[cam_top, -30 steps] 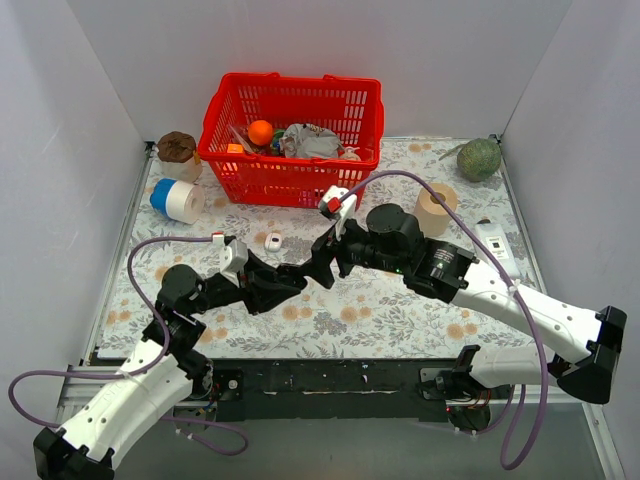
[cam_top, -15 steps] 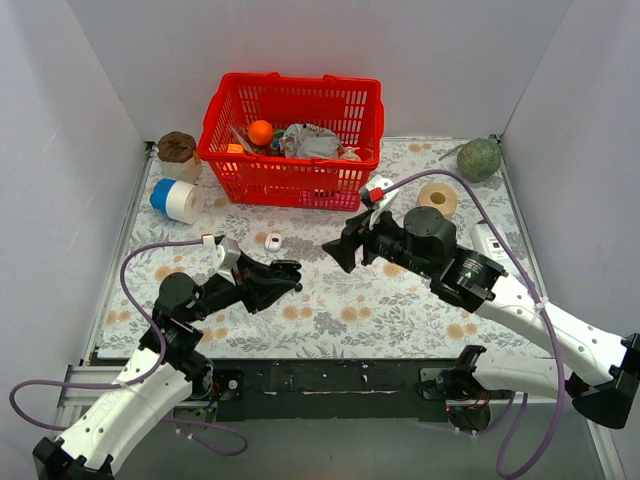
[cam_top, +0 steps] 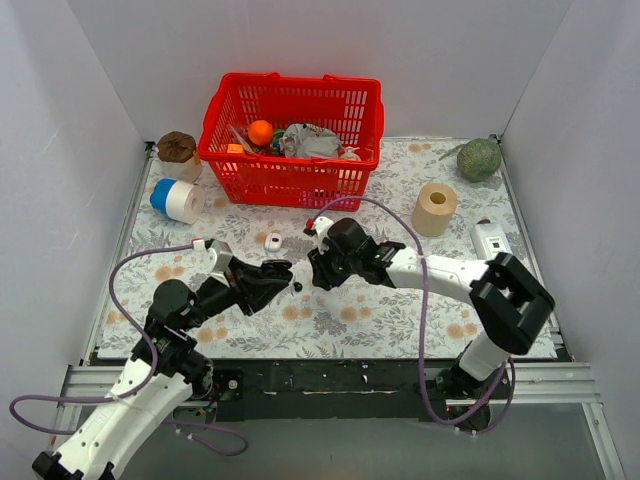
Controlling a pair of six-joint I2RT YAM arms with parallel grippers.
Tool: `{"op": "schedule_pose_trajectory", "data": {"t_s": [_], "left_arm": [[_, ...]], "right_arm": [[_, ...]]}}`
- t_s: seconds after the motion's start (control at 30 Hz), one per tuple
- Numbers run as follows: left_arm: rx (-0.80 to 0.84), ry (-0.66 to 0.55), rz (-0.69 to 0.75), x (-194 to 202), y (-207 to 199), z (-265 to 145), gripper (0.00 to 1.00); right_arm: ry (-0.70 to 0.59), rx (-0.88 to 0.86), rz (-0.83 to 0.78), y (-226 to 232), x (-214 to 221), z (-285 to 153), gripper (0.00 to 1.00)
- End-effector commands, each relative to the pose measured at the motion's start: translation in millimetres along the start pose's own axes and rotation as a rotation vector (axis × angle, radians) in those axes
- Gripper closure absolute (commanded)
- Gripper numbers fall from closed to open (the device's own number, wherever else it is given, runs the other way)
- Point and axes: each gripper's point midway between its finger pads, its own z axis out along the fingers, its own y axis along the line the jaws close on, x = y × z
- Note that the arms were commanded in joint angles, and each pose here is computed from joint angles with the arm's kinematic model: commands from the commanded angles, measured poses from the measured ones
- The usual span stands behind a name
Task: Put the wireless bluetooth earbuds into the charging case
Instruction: Move the earbud to the center of the board.
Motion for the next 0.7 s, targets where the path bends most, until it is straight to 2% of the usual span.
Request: {"op": "schedule_pose_trajectory", "data": {"t_s": [0.0,0.13,0.27,0.67], "left_arm": [[-0.022,-0.040,0.033,-16,-5,-9,1.00],[-0.023,-0.043,0.028,-14,-7,-13,1.00],[-0.024,-0.036,0.028,-9,-6,-16,1.00],[-0.019,-0.025,0.036,-5,-6,-16,1.00]], "right_arm": [[-0.093,-0.067,-0.012,12,-39,26,0.63],[-0.065,-0.068,0.013,9,-38,50,0.65],[-0.036,-0.056,0.039,4,-30,68,0.55],[0.040,-0.021,0.048,-6,-7,84,0.53]]}}
